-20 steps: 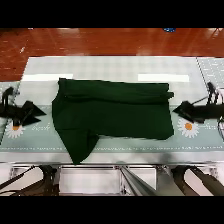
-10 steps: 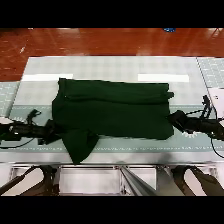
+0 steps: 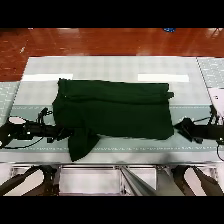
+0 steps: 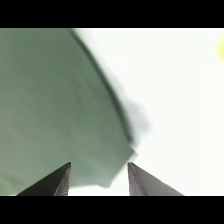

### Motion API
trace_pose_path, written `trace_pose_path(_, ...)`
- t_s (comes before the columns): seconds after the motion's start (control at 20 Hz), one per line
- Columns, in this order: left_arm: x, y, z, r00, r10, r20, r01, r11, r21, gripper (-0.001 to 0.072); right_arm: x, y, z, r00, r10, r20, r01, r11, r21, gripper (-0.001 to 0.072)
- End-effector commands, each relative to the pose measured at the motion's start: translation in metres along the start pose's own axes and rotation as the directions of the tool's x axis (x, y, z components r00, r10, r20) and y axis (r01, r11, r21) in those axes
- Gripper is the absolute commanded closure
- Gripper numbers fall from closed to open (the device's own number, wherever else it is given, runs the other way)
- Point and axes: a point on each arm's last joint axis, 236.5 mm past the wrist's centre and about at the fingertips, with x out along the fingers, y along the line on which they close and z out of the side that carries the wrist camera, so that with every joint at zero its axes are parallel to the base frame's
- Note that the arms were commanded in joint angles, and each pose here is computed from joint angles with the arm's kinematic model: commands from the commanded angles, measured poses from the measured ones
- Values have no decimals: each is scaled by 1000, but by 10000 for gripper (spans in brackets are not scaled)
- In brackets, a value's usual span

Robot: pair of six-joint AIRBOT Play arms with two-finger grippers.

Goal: Fold the shirts.

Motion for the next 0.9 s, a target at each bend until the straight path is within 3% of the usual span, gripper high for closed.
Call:
trace_pose_path(0.0, 0, -4, 4, 1000, -6, 16, 5, 1000, 21, 690, 11, -18, -35, 993, -9, -115, 16, 998, 60, 299)
trace_pose_path(0.25, 0, -4, 4, 1000, -6, 16, 6, 1000, 20, 690, 25, -16, -21, 995, 24, -98, -13, 993, 120, 300)
trace_pose_path(0.4, 0, -5, 5, 1000, -10, 17, 9, 1000, 19, 690, 40, 6, 5, 989, 142, -28, -136, 977, 164, 300)
trace_pose_path(0.5, -1, -5, 6, 1000, -10, 19, 9, 1000, 21, 690, 54, 11, 10, 990, 136, -24, -130, 979, 158, 307)
trace_pose_path(0.55, -2, -7, 7, 1000, -13, 19, 13, 1000, 26, 690, 60, 15, 7, 991, 127, -47, -120, 984, 132, 358)
trace_pose_path(0.6, -5, -11, 8, 1000, -19, 16, 18, 999, 36, 690, 61, 22, 6, 989, 130, -69, -125, 989, 75, 576)
trace_pose_path(0.65, -10, -18, 11, 1000, -28, 14, 27, 998, 54, 690, 57, 30, 9, 988, 140, -72, -139, 990, 12, 680)
trace_pose_path(0.85, -55, -63, 52, 989, -112, 94, 95, 980, 176, 690, 18, 65, 41, 986, 162, -44, -166, 975, -147, 682)
